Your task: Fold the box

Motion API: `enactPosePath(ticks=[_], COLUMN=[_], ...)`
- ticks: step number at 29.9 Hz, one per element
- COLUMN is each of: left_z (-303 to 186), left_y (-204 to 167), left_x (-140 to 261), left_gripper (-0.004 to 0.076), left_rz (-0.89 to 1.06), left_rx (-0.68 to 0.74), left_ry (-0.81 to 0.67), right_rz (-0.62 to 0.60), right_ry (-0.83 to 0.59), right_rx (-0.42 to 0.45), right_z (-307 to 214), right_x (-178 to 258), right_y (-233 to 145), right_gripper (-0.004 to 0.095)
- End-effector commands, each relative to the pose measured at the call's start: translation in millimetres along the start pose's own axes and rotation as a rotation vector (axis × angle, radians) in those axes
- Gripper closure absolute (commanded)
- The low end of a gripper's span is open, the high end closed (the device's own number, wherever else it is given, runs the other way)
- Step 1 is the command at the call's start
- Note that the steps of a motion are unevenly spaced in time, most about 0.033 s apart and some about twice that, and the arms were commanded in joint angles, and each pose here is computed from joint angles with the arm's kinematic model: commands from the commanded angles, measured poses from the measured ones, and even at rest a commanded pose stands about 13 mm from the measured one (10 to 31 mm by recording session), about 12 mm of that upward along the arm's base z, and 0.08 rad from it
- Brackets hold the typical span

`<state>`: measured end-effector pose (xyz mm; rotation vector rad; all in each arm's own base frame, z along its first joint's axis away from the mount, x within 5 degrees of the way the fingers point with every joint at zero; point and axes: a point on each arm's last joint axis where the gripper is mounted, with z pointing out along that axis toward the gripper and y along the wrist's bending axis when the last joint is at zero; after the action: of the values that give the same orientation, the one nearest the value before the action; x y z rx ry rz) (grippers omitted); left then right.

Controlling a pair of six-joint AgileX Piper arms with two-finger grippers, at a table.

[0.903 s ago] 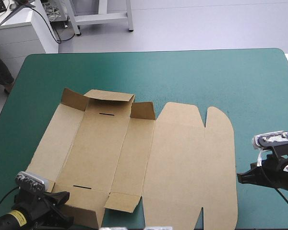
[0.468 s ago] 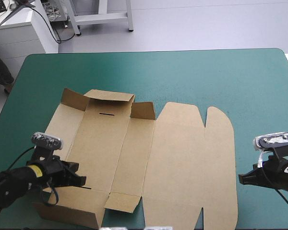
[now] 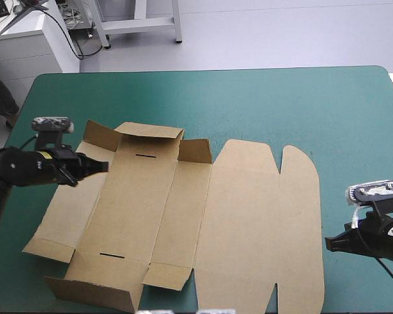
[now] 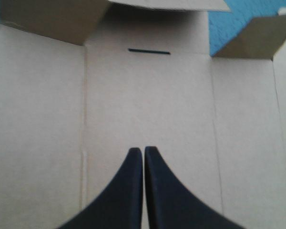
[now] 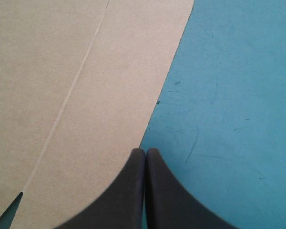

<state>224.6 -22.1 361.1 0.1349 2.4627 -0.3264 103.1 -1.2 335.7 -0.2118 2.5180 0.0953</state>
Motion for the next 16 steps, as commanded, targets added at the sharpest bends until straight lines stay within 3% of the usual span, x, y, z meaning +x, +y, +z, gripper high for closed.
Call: enactPosePath(ticks=[1,9,16], left_z=[-20.2,-38.8,-38.7], left_y=[29.6,121.9,154.8], left_x=[-22.7,-10.9,6.0], left_gripper=[0.0732,0.0732,0.0732], left_rz=[-0.069,-0.313,-0.379], left_rx=[0.006,-0.050,-0.073], left_ry=[-0.076,-0.089,-0.021], right_rz=[0.008,0.008,0.013], right_ry=[-0.069,-0.077,-0.091], right_rx=[0.003,0.006,-0.005], right_z=[-5.4,-5.4,-5.5], right_x=[-8.0,-8.7,-10.0], right_y=[0.1,-0.2,0.9], right_gripper=[0.0925,0.0925,0.0925])
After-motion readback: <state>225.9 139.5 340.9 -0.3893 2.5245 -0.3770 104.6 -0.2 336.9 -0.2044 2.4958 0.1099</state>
